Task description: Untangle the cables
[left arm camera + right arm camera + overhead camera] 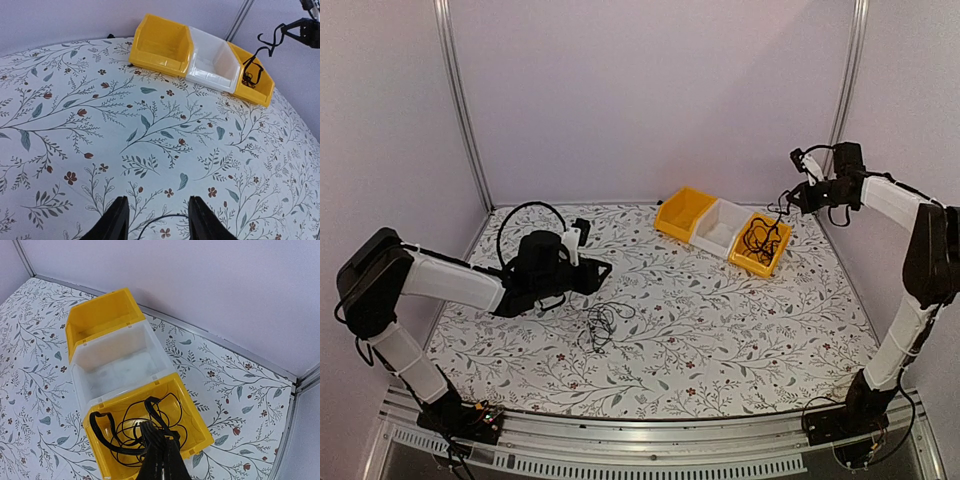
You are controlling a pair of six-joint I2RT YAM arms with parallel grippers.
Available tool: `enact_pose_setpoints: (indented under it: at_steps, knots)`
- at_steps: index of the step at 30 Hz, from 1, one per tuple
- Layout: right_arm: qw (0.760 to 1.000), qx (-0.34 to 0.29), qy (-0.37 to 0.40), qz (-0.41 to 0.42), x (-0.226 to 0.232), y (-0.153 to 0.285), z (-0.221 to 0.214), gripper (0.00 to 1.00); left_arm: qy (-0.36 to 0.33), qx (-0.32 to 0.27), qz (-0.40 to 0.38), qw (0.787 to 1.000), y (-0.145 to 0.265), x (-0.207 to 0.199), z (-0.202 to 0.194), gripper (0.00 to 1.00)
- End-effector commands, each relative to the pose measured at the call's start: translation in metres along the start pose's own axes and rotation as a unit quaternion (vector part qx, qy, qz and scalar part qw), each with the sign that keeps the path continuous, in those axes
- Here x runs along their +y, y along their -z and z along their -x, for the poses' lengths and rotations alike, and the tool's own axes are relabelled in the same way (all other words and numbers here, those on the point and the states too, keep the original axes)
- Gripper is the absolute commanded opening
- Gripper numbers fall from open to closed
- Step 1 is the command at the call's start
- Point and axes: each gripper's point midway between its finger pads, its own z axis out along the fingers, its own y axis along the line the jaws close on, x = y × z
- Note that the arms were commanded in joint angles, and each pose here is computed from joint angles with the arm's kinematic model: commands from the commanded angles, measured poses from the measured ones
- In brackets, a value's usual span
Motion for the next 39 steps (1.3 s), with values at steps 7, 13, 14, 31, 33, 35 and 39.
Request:
enact_pose_setpoints:
  at_steps: [7, 13, 14, 31, 33, 35, 39]
  knots:
    - [0.993, 0.110, -0.036, 0.014, 0.002, -0.041, -0.071, 0.00, 0.002, -0.003, -0.011, 1.000, -0.003, -0.006, 0.000, 0.40]
    - [0.986, 0.165, -0.006, 0.003, 0.019, -0.072, -0.091, 0.00, 0.006, -0.001, -0.010, 1.000, -0.002, -0.005, -0.001, 0.40]
    - [0.985, 0.171, -0.002, -0.002, 0.019, -0.075, -0.092, 0.00, 0.006, -0.001, -0.010, 1.000, -0.002, -0.006, 0.000, 0.40]
    - [0.986, 0.161, 0.011, -0.035, 0.016, -0.050, -0.066, 0.39, 0.017, 0.030, 0.027, 0.999, 0.036, 0.005, -0.003, 0.41]
    - [0.989, 0.141, 0.021, -0.045, 0.019, -0.031, -0.052, 0.42, 0.021, 0.045, 0.039, 0.998, 0.042, 0.009, -0.008, 0.41]
    - [0.992, 0.114, 0.033, -0.049, 0.025, -0.011, -0.037, 0.44, 0.028, 0.067, 0.055, 0.996, 0.048, 0.015, -0.017, 0.41]
    - [0.997, 0.057, 0.057, 0.008, 0.060, 0.010, -0.020, 0.45, 0.053, 0.111, 0.099, 0.987, 0.058, 0.031, -0.041, 0.41]
